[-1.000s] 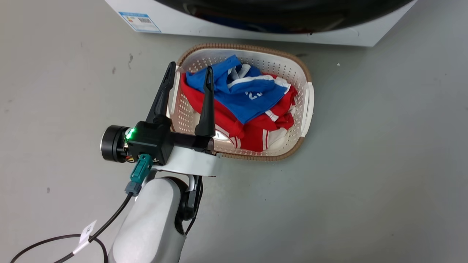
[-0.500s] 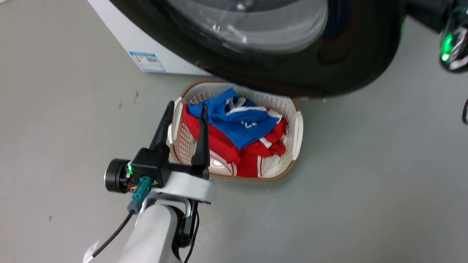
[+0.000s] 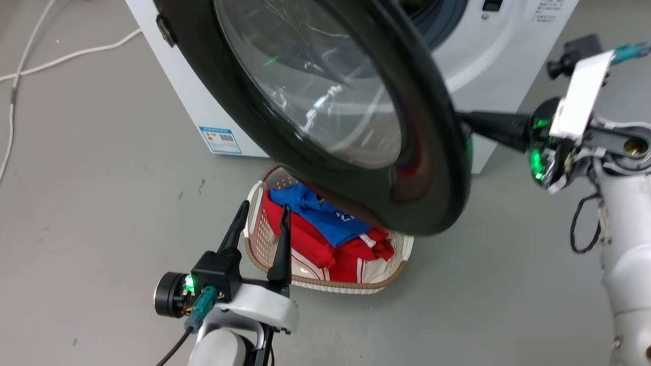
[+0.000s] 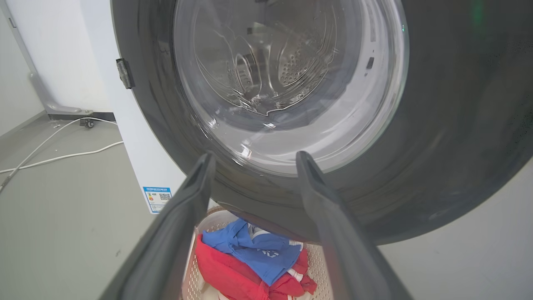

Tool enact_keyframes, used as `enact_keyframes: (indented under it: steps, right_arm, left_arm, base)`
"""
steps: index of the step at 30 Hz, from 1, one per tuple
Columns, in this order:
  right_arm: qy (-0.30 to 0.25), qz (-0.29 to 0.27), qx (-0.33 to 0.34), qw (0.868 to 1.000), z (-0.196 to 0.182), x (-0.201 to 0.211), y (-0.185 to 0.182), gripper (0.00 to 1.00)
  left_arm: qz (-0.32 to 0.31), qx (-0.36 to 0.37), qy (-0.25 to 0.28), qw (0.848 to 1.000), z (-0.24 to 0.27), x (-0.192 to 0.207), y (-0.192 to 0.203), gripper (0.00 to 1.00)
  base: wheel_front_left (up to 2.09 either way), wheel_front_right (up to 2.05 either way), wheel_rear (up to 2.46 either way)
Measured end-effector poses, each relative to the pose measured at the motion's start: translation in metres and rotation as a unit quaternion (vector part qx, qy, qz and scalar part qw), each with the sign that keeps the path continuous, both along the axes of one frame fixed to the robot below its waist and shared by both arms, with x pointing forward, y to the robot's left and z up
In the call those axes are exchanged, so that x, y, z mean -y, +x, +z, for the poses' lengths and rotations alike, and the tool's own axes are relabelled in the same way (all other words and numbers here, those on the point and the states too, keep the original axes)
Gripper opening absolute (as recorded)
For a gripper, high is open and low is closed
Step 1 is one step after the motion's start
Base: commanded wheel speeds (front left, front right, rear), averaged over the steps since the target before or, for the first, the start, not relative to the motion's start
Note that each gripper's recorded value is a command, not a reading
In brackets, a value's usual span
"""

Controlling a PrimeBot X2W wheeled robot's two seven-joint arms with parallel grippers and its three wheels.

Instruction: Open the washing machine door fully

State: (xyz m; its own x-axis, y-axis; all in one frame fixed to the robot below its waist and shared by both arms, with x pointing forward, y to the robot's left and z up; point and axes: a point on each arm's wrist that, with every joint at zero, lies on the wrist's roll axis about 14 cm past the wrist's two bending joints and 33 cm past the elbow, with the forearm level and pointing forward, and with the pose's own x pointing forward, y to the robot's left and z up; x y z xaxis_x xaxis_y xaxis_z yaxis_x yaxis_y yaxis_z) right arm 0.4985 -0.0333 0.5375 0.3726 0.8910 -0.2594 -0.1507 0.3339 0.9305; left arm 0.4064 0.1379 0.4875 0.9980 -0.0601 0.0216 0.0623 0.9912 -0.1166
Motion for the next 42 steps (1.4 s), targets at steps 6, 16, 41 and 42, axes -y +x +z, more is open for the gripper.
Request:
enact_keyframes:
  steps: [6,16,41,42]
  right_arm:
    - [0.014,0.040,0.002,0.999,0.002,-0.024,-0.032,0.00]
    - [0.041,0.041,0.008,0.998,0.004,-0.036,-0.062,0.00]
    - [-0.007,-0.425,0.146,0.893,-0.011,0.148,-0.111,0.48]
    - [-0.013,-0.430,0.146,0.891,-0.014,0.150,-0.117,1.00]
  left_arm:
    - [0.000,0.000,0.002,1.000,0.002,-0.002,-0.015,1.00]
    - [0.000,0.006,-0.002,1.000,0.006,-0.003,-0.028,1.00]
    - [0.003,0.017,-0.005,1.000,0.013,-0.009,-0.038,1.00]
    - [0.004,0.016,-0.005,1.000,0.012,-0.010,-0.039,1.00]
  base:
    - [0.00,0.00,0.00]
    - [0.00,0.00,0.00]
    - [0.00,0.00,0.00]
    - [0.00,0.00,0.00]
